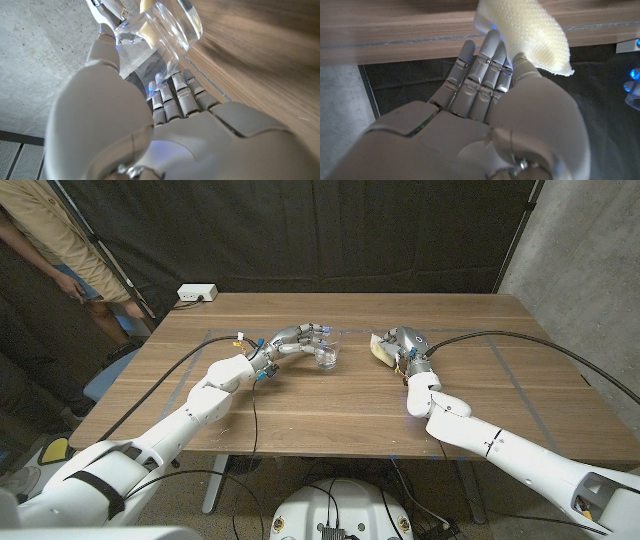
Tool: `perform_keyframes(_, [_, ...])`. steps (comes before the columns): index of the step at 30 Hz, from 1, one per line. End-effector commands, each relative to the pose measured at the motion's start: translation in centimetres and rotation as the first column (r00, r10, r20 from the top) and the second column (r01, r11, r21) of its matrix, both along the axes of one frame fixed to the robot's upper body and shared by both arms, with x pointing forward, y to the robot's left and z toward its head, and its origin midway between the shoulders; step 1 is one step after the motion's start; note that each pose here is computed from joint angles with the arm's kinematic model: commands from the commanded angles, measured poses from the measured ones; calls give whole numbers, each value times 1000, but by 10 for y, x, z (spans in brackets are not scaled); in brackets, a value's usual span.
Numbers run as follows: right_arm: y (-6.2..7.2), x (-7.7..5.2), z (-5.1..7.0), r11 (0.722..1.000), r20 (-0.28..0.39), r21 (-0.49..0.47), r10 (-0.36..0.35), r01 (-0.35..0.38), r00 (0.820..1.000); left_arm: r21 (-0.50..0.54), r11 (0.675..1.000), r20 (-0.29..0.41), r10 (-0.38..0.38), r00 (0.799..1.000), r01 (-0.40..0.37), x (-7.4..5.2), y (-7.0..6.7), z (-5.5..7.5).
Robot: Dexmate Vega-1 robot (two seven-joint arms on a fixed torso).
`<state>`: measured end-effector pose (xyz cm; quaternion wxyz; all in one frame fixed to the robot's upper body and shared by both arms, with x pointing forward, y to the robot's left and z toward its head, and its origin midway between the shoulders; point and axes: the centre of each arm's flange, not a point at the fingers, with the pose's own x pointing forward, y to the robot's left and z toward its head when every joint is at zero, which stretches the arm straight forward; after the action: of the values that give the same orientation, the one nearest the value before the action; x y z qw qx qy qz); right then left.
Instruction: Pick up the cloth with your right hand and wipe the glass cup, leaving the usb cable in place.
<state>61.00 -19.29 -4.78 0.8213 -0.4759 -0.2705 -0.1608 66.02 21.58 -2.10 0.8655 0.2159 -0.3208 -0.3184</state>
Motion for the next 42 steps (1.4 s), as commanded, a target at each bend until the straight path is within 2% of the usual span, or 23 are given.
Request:
perform_keyframes(1, [-9, -1, 4, 969, -47, 212, 140, -128, 989, -11, 1000, 4, 0, 1000, 0, -1, -1, 3])
perform_keyframes(6, [-9, -3, 10, 955, -50, 242, 190, -173, 980, -11, 1000, 6, -2, 1000, 2, -1, -3, 4])
perform_keyframes(15, [-6, -4, 15, 911, -69, 313, 304, -268, 950, -23, 1000, 8, -9, 1000, 9, -1, -5, 7])
perform_keyframes(21, [-8, -3, 13, 866, -78, 394, 364, -307, 928, -29, 1000, 9, -10, 1000, 11, -1, -6, 9])
perform_keyframes(26, [-7, -4, 9, 813, -81, 475, 420, -336, 904, -35, 999, 7, -19, 1000, 20, -2, -8, 9])
perform_keyframes(30, [-4, -6, 8, 776, -68, 529, 443, -344, 894, -42, 999, 4, -27, 1000, 27, -3, -10, 9])
perform_keyframes(31, [-4, -6, 8, 776, -68, 529, 443, -344, 894, -42, 999, 4, -27, 1000, 27, -3, -10, 9])
perform_keyframes(34, [-2, -9, 7, 742, -50, 573, 456, -348, 889, -48, 998, -2, -34, 999, 34, -3, -11, 8])
perform_keyframes(36, [-2, -10, 7, 730, -34, 586, 455, -351, 890, -47, 998, -3, -37, 999, 37, -4, -13, 8])
perform_keyframes(42, [3, -14, 12, 720, 2, 596, 441, -355, 897, -40, 998, -3, -51, 999, 51, -4, -19, 8])
